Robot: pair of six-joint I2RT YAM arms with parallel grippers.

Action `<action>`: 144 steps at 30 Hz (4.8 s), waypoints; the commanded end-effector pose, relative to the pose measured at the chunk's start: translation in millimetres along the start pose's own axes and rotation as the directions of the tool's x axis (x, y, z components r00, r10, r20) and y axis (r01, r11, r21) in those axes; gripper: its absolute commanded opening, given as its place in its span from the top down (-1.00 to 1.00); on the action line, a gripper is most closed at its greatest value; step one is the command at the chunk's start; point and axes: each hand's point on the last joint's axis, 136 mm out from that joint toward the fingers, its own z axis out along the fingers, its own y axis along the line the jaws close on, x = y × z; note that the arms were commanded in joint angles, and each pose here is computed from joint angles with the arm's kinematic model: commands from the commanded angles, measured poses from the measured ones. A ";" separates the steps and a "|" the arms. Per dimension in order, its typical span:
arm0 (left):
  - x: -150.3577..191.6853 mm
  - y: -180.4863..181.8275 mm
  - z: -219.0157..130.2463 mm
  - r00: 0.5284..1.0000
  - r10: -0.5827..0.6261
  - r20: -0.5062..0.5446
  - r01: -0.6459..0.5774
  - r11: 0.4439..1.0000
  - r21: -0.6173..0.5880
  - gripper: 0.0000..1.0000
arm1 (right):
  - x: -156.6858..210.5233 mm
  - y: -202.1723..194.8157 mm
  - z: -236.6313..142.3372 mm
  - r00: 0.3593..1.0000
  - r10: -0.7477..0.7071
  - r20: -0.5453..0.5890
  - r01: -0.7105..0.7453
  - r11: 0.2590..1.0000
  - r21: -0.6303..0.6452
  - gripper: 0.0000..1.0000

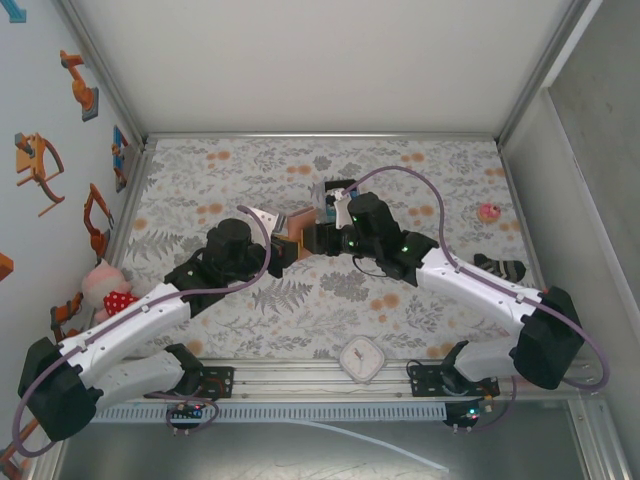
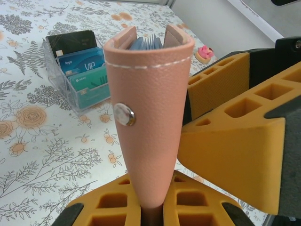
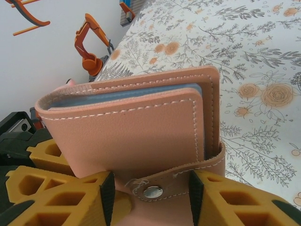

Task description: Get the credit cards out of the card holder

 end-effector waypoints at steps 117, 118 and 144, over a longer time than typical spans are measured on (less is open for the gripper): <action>-30.4 -114.4 -61.7 0.999 0.021 0.040 -0.042 0.762 0.646 1.00 | 12.3 49.3 -117.7 0.937 -0.189 0.295 0.320 0.802 -0.504 0.12; -30.5 -115.6 -61.5 0.999 0.025 0.040 -0.045 0.760 0.649 1.00 | 12.0 50.5 -117.5 0.938 -0.186 0.294 0.318 0.797 -0.513 0.12; -25.2 -96.7 -36.6 1.000 -0.014 -0.009 0.016 0.838 0.546 -0.04 | 5.9 40.3 -128.4 0.934 -0.188 0.305 0.304 0.867 -0.395 1.00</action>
